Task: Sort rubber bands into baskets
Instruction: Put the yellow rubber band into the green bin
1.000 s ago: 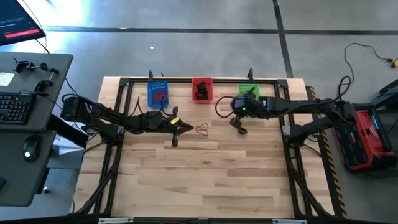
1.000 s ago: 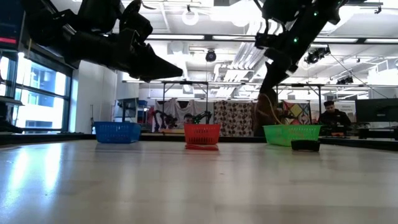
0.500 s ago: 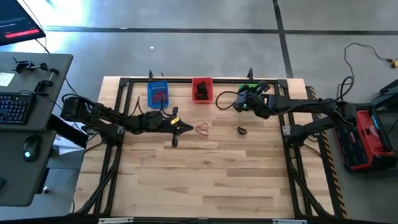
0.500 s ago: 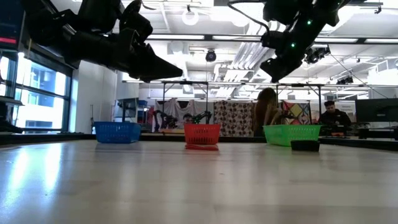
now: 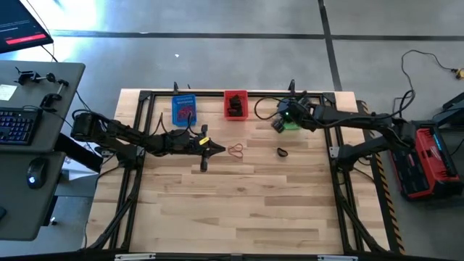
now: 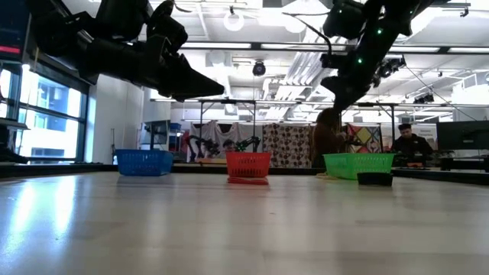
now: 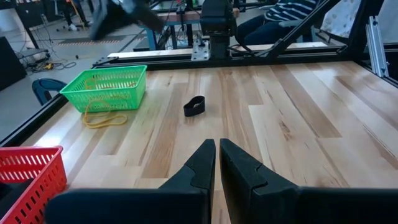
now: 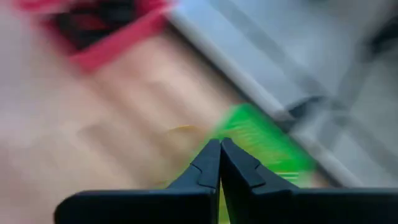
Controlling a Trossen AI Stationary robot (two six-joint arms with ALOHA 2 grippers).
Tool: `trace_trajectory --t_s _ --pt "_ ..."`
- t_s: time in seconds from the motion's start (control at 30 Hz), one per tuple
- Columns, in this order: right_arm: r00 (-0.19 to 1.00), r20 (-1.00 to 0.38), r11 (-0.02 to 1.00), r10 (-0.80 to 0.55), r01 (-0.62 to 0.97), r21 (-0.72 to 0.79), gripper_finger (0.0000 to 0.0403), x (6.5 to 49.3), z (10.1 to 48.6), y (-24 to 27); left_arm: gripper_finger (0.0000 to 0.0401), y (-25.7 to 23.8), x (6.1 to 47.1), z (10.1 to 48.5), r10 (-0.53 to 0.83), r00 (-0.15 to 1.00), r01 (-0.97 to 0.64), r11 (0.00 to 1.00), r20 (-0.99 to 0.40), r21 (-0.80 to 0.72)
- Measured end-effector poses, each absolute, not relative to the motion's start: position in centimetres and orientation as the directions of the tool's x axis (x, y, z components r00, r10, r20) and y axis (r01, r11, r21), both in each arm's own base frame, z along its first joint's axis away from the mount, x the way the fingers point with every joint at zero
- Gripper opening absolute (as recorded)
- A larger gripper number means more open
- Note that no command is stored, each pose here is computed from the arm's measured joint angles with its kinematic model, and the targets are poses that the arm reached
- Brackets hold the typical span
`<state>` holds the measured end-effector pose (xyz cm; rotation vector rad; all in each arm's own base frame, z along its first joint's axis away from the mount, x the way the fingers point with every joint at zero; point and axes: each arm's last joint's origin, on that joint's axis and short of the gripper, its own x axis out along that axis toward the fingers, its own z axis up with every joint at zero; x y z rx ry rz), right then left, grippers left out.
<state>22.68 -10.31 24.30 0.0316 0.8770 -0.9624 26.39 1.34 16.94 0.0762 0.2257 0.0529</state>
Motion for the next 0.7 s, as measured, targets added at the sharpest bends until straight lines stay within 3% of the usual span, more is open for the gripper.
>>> trace_trajectory --t_s 0.1,0.2,0.3,0.47,0.7 --pt "0.367 -0.738 0.706 -0.567 0.677 -0.206 0.0008 23.0 23.9 -10.3 0.0013 1.3 26.4 16.9 0.061 0.973 -0.044 0.996 -0.221 0.082" --pt "0.383 -0.754 0.737 -0.533 0.648 -0.191 0.0033 23.4 23.5 -10.1 0.0013 1.3 26.4 16.9 0.061 0.973 -0.044 0.996 -0.221 0.082" --pt "0.374 -0.774 0.753 -0.51 0.63 -0.192 0.0073 24.0 22.7 -9.9 0.0013 1.3 26.4 16.9 0.061 0.973 -0.044 0.996 -0.221 0.082" --pt "0.41 -0.835 0.785 -0.367 0.618 -0.041 0.0133 25.4 20.7 -10.1 0.0013 1.3 26.4 16.9 0.061 0.973 -0.044 0.996 -0.221 0.082" --pt "0.365 -0.86 0.756 -0.355 0.653 -0.035 0.0145 26.2 18.5 -11.4 0.0013 1.3 26.4 16.9 0.061 0.973 -0.044 0.996 -0.222 0.083"
